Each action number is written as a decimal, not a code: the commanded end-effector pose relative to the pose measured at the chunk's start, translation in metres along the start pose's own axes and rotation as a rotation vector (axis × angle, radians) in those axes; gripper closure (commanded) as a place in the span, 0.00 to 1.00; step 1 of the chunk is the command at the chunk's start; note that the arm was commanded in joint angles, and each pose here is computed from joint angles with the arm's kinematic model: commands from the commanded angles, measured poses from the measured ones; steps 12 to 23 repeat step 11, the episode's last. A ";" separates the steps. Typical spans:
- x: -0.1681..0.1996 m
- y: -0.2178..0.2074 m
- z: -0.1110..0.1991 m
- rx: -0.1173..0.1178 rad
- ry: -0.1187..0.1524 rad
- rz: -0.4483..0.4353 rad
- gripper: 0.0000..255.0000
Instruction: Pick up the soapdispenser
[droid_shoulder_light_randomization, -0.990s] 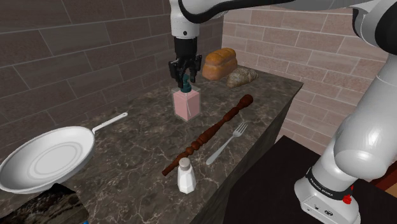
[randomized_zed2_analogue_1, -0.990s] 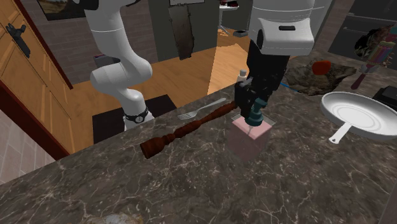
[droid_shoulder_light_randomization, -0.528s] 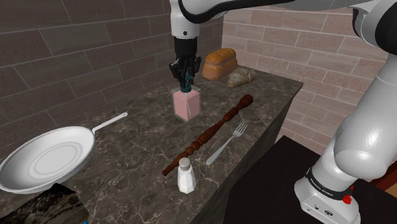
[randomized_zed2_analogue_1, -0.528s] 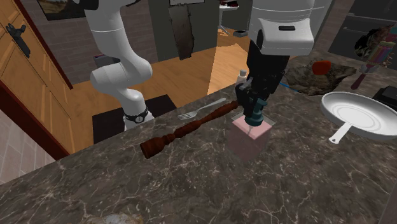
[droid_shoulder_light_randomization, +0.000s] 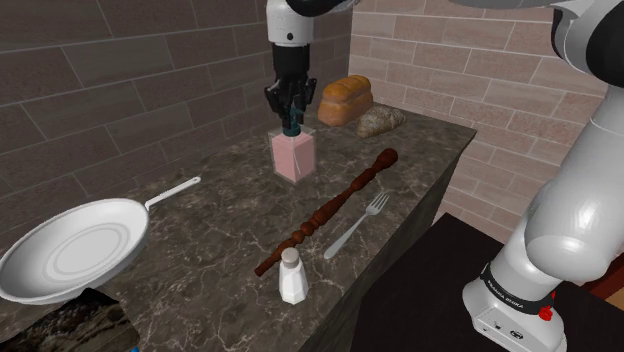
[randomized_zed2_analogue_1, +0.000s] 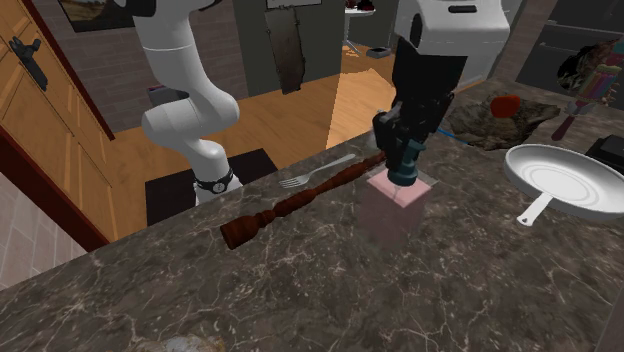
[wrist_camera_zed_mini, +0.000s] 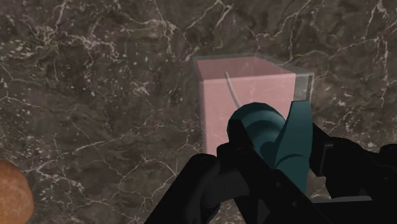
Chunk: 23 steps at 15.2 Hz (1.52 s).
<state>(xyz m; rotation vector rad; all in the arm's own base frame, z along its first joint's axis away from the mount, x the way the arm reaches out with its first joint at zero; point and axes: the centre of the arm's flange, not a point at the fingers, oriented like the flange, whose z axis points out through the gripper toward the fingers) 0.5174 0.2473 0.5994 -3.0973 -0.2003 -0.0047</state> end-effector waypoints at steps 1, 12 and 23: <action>0.000 0.000 -0.011 0.000 0.000 0.000 1.00; 0.000 -0.002 -0.054 0.000 0.000 0.000 1.00; 0.000 -0.002 -0.054 0.000 0.000 0.000 1.00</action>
